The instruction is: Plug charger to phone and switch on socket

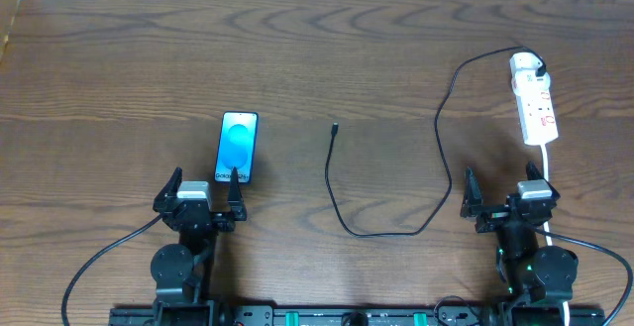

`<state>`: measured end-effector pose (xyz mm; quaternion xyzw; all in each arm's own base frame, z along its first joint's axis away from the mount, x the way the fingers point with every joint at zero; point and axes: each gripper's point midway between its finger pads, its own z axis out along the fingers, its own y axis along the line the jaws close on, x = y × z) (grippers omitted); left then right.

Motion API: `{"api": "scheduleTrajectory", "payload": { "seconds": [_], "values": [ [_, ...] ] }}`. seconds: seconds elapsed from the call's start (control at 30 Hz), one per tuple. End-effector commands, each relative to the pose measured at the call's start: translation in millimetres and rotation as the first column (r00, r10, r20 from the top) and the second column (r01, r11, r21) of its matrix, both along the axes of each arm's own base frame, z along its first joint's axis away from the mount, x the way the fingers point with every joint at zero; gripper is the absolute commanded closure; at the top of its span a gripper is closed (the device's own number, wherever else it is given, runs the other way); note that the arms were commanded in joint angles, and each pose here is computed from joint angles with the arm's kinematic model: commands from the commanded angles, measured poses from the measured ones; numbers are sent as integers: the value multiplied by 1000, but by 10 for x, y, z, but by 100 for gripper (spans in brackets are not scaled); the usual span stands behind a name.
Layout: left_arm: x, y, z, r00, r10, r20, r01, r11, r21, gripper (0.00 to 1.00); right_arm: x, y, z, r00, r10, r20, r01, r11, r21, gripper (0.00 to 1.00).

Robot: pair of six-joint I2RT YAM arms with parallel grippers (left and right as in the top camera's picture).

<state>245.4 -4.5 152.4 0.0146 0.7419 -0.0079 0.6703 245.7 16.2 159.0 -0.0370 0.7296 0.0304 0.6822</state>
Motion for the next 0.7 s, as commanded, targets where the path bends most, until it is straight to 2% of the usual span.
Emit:
{"api": "scheduleTrajectory", "payload": {
  "seconds": [0.0, 0.67],
  "values": [
    [-13, -4, -144, 999, -4, -47, 4, 1000, 5, 5, -3, 21, -7, 1000, 9, 1, -9, 1000, -11, 1],
    [-13, -4, -144, 999, -4, -47, 4, 1000, 5, 5, -3, 21, -7, 1000, 9, 1, -9, 1000, -11, 1]
  ]
}}
